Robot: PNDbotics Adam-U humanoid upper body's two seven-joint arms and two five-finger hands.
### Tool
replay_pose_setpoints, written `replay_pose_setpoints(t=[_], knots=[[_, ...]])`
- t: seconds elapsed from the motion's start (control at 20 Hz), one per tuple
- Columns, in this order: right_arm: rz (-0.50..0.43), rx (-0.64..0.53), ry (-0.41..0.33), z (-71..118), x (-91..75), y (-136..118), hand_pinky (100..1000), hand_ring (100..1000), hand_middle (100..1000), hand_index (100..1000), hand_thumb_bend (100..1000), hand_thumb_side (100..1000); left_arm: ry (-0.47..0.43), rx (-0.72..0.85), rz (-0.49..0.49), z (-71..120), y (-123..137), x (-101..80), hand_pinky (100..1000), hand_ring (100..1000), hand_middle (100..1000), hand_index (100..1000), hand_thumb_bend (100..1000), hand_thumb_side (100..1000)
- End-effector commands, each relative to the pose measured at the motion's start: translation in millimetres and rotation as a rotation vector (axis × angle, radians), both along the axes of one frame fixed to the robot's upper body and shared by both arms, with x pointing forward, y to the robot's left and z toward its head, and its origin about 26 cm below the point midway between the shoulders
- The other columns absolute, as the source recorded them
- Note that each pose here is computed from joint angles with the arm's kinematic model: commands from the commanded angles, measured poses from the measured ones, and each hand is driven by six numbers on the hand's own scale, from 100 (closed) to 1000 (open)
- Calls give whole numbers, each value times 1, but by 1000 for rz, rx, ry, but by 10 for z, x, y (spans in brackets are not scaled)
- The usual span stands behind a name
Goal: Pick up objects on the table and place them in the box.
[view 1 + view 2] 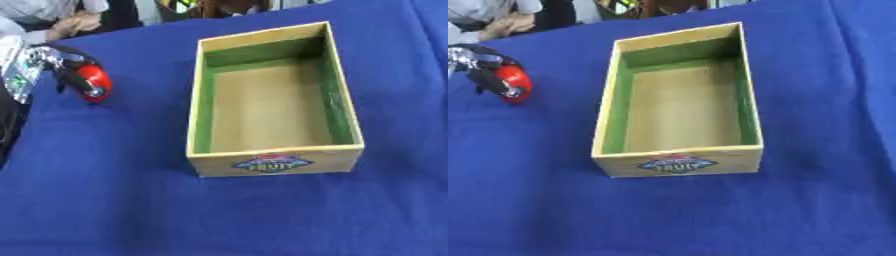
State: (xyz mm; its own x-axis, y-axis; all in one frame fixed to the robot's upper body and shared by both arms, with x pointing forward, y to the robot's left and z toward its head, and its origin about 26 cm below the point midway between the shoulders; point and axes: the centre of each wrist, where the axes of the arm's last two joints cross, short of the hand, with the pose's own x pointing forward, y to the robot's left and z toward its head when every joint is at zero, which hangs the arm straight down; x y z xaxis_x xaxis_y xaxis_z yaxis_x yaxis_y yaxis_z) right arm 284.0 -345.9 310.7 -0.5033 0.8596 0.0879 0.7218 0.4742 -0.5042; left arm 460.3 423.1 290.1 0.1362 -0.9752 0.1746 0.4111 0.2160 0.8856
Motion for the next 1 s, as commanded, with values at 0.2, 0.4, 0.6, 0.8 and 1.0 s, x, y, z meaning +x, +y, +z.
replay_pose_setpoints(t=[0.2,0.4,0.6,0.8,1.0], knots=[[1,10,-47,90,-50,-4,833,847,822,804,100,1000,-58,-66,50,61,139,-66,297,522,665,817,100,388],[4,21,-50,86,-47,1,833,846,817,801,100,1000,-124,-64,44,74,106,-62,268,511,547,717,100,388],[2,27,-53,82,-48,-3,830,846,816,796,100,1000,-194,-37,47,94,87,-67,233,478,493,634,100,366],[2,31,-52,76,-47,-3,830,845,814,795,100,1000,-245,-3,41,121,58,-67,221,469,496,535,100,313],[2,36,-51,72,-46,-4,831,845,812,792,100,1000,-292,28,39,138,34,-66,219,468,499,487,100,283]])
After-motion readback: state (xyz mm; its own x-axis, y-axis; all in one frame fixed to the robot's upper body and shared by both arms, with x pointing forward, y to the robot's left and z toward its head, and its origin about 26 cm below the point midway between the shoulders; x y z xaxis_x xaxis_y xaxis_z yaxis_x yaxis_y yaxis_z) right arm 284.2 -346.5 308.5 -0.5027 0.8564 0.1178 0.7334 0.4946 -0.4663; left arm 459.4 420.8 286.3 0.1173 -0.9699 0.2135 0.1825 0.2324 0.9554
